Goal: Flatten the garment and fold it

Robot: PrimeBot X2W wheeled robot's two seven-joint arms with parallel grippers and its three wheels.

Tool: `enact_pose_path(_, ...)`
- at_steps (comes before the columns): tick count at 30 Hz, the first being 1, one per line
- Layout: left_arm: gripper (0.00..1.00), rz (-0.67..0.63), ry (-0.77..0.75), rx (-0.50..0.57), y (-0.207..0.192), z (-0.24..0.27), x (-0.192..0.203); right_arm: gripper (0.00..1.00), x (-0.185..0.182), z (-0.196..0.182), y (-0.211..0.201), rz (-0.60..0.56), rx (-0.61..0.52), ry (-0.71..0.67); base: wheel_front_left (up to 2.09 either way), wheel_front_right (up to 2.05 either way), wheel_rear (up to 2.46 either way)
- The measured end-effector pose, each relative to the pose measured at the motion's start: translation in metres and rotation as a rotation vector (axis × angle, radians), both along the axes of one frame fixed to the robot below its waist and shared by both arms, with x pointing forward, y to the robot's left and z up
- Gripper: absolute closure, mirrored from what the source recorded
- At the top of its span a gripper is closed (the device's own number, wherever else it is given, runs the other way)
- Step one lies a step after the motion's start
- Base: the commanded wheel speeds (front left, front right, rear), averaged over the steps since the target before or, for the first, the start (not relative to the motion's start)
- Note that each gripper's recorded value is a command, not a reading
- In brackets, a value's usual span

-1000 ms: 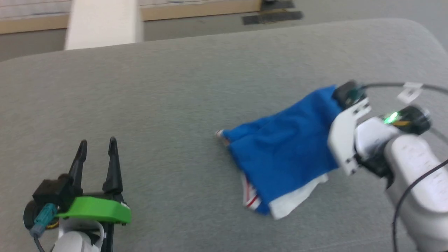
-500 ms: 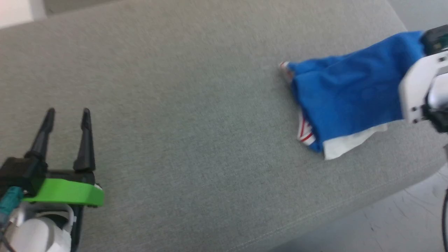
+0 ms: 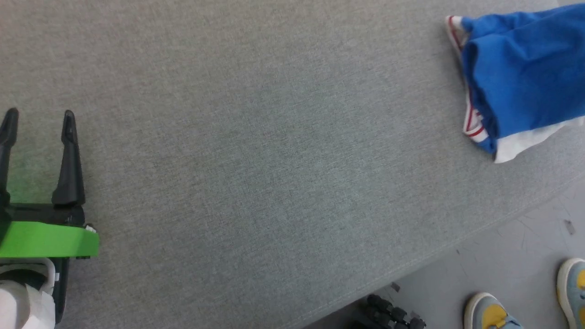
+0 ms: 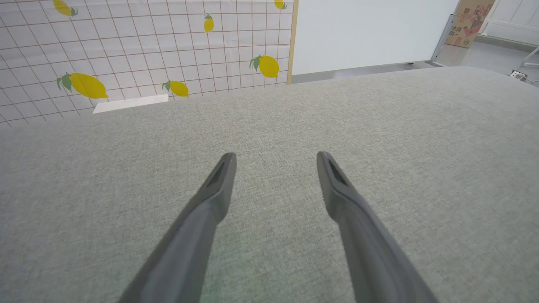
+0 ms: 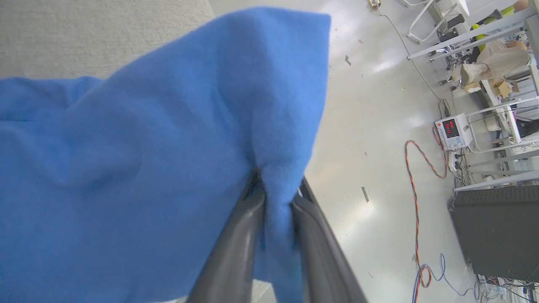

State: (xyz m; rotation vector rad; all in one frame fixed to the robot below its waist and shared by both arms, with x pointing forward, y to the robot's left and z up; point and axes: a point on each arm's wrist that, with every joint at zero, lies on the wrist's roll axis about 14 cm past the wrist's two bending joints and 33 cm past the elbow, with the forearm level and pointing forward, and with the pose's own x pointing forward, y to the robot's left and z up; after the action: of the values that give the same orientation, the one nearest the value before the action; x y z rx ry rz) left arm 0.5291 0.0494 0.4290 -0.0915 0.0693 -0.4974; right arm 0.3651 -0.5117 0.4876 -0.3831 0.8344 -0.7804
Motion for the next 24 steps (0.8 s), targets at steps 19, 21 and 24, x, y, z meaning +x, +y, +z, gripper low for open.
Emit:
enact_pose_path(19,0.0,0.1,-0.064,-0.034,0.017,0.031,-0.016,0.0,0.089,0.105,0.055,0.338,-0.153,-0.442,0.0,0.0,0.0)
enact_pose_path(21,0.0,0.118,-0.083,-0.046,0.02,0.041,-0.021,0.0,0.103,0.134,0.081,0.441,-0.167,-0.569,0.0,0.0,0.0)
enact_pose_path(24,0.0,0.145,-0.103,-0.069,0.024,0.056,-0.03,0.0,0.113,0.167,0.117,0.561,-0.153,-0.737,0.0,0.0,0.0)
